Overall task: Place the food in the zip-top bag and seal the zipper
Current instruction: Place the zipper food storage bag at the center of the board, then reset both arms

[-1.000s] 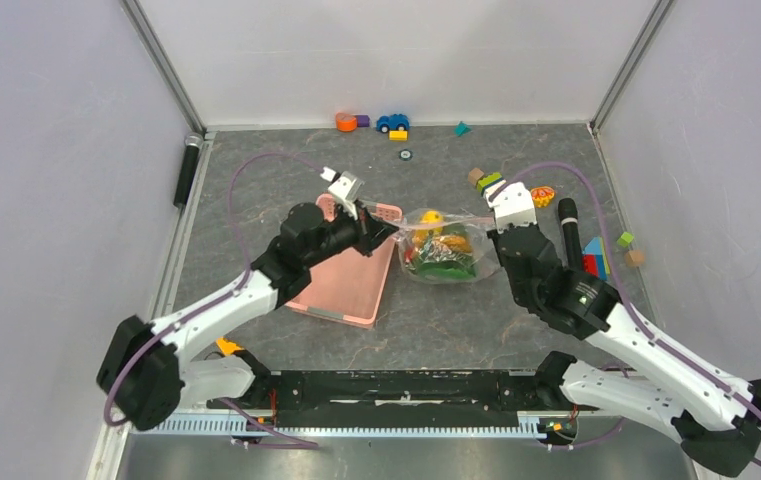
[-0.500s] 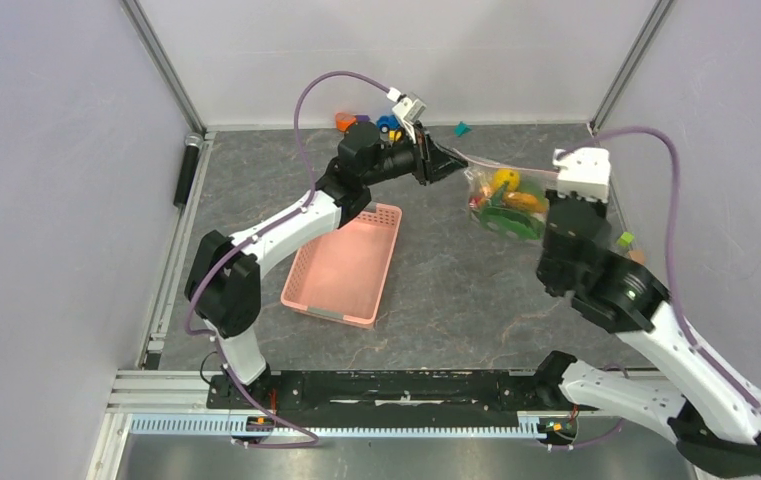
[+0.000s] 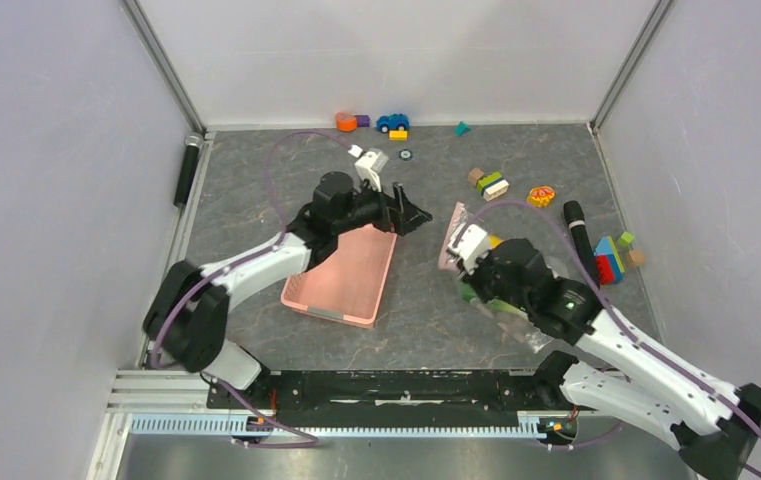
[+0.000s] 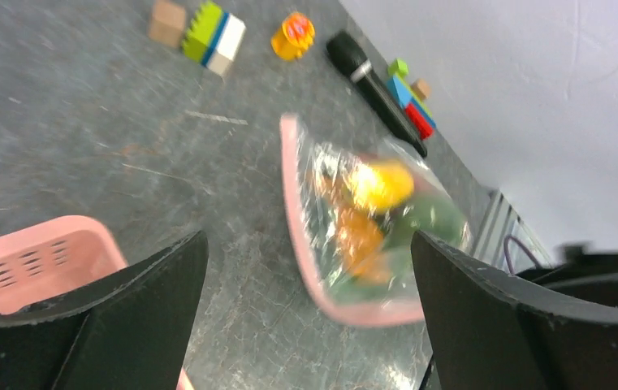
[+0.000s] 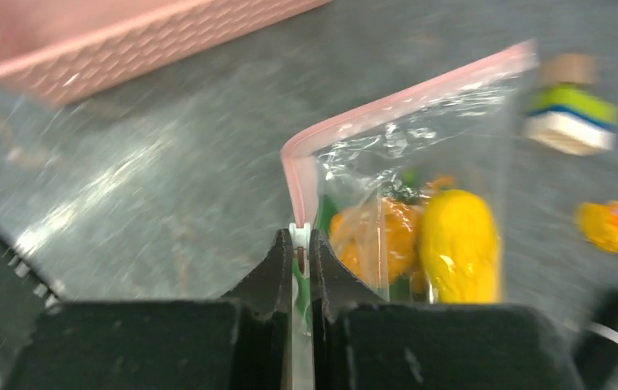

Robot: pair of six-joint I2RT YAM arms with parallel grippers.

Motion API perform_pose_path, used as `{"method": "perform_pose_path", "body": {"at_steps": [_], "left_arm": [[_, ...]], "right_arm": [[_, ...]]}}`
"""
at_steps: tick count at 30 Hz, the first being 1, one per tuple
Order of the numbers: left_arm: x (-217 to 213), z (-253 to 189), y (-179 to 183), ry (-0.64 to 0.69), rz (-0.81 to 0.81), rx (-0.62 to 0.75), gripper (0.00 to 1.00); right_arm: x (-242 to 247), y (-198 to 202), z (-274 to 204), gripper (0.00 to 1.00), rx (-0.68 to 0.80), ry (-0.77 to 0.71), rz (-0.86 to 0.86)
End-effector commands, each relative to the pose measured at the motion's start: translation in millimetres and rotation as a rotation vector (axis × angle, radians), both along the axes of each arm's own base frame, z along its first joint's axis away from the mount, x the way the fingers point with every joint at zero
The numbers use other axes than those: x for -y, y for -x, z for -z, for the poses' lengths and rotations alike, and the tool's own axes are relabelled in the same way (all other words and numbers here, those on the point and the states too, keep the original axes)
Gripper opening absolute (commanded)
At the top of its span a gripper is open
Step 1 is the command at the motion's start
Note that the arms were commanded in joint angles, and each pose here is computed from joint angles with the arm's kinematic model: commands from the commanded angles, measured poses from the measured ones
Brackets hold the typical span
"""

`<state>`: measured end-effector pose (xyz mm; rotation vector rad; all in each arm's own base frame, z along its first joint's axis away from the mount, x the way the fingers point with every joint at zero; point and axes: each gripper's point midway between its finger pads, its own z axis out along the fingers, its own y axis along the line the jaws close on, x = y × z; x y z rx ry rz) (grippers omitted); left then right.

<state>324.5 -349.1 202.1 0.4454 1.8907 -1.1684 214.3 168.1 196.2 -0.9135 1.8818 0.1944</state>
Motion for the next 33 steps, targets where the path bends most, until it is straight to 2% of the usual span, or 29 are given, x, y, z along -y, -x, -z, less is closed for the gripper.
{"method": "perform_pose_path", "body": {"at_steps": [1,2,5,7,8,11,15,19,22,25,33], "left_arm": [[-50.5,-35.4,-7.3,-0.056,-0.241,0.111,1.00],[-60.2,-30.2,-6.8,-0.083,-0.280,0.102,1.00],[-90.5,-20.0,-2.3,-0.161,-0.393,0.082,1.00],[-107.3,-17.5,-0.4,-0.193,-0.460,0.076,1.00],[-114.6,-15.2,1.7,-0.207,-0.486,0.069,1.00],[-138.0,-14.8,10.5,-0.236,-0.571,0.039,1.00],[-190.5,-16.2,20.0,-0.286,-0.808,-0.007,1.00],[-259.4,-20.5,42.6,-0.347,-1.105,-0.040,1.00],[-297.5,-21.3,64.0,-0.377,-1.254,-0.052,1.00],[-317.6,-24.2,76.2,-0.377,-1.316,-0.021,1.00],[-322.3,-30.9,83.1,-0.296,-1.305,0.034,1.00]], "right_arm": [[-62.1,41.1,21.7,0.11,-0.114,-0.133,-0.387],[-67.4,46.4,26.2,0.16,-0.125,-0.145,-0.429],[-76.5,49.6,20.3,0.52,-0.096,-0.195,-0.478],[-75.0,42.3,6.7,0.79,-0.045,-0.221,-0.443],[-70.7,34.5,-1.0,0.98,-0.011,-0.229,-0.392],[-43.2,2.9,-19.9,0.98,0.077,-0.259,-0.128],[44.3,-39.4,-26.0,0.98,0.205,-0.256,0.473],[117.6,-37.4,-15.4,0.98,0.311,-0.202,0.900],[162.4,-19.9,-13.0,0.98,0.398,-0.253,1.202],[183.8,-7.5,-15.5,0.98,0.473,-0.283,1.315],[194.3,1.1,-9.8,0.98,0.500,-0.362,1.350]]}}
